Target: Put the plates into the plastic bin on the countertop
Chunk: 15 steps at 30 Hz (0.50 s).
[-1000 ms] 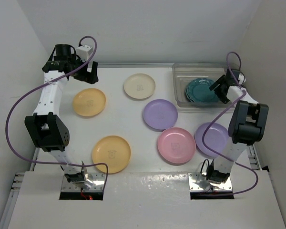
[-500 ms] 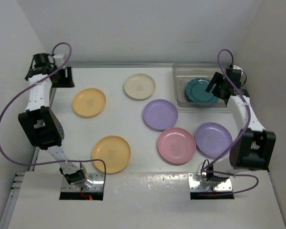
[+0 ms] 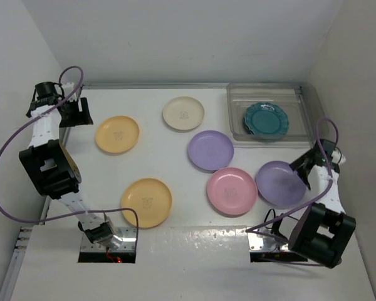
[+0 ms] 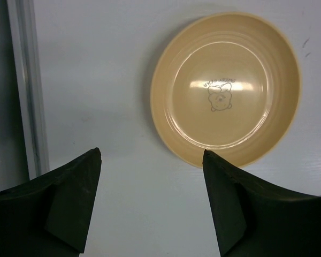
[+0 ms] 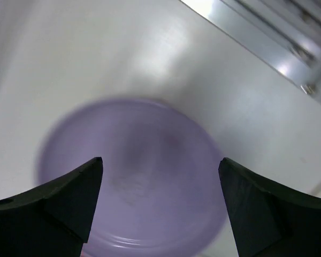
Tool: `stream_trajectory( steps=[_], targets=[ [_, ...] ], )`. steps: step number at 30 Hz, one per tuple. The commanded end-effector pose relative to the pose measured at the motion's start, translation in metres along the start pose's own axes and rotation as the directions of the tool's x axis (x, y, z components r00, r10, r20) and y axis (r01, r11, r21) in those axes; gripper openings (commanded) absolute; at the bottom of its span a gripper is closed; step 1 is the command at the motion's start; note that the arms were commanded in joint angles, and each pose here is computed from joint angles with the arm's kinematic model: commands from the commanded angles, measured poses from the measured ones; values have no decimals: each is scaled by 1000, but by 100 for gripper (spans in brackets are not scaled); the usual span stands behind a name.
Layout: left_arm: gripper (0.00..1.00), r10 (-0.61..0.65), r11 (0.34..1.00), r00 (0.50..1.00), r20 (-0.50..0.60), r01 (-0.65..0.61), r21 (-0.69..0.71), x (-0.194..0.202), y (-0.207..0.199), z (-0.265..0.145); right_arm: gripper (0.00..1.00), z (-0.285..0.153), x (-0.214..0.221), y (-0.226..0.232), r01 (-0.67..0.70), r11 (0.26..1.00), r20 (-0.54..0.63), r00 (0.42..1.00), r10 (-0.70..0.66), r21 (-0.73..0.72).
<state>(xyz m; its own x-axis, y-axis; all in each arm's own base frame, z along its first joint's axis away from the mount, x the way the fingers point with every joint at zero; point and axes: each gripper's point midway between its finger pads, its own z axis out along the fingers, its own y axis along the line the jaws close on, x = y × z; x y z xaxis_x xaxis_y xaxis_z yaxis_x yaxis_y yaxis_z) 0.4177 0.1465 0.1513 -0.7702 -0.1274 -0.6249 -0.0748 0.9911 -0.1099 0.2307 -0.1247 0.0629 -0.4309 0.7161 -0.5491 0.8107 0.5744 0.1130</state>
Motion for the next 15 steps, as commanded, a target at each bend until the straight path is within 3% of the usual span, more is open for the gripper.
stream_trajectory(
  steps=[1,7,8,10,15],
  targets=[
    [78,28,1000,994,102,-28,5,-23,-6,-23,86,-4,25,-46,-100,979,-13,995,104,179],
    [78,72,997,987,145,-72,-3,-42,-8,-32,71,17,67,-74,-193,953,-14,979,202,232],
    [78,79,997,986,144,-81,4,-42,-13,-30,65,25,60,-60,-205,968,12,979,206,146],
    [78,86,996,986,146,-90,20,-43,-19,-29,54,29,59,-58,-222,965,23,975,221,138],
    [78,87,995,985,149,-92,28,-37,-24,-36,49,35,72,-70,-216,955,-31,973,227,204]
  ],
)
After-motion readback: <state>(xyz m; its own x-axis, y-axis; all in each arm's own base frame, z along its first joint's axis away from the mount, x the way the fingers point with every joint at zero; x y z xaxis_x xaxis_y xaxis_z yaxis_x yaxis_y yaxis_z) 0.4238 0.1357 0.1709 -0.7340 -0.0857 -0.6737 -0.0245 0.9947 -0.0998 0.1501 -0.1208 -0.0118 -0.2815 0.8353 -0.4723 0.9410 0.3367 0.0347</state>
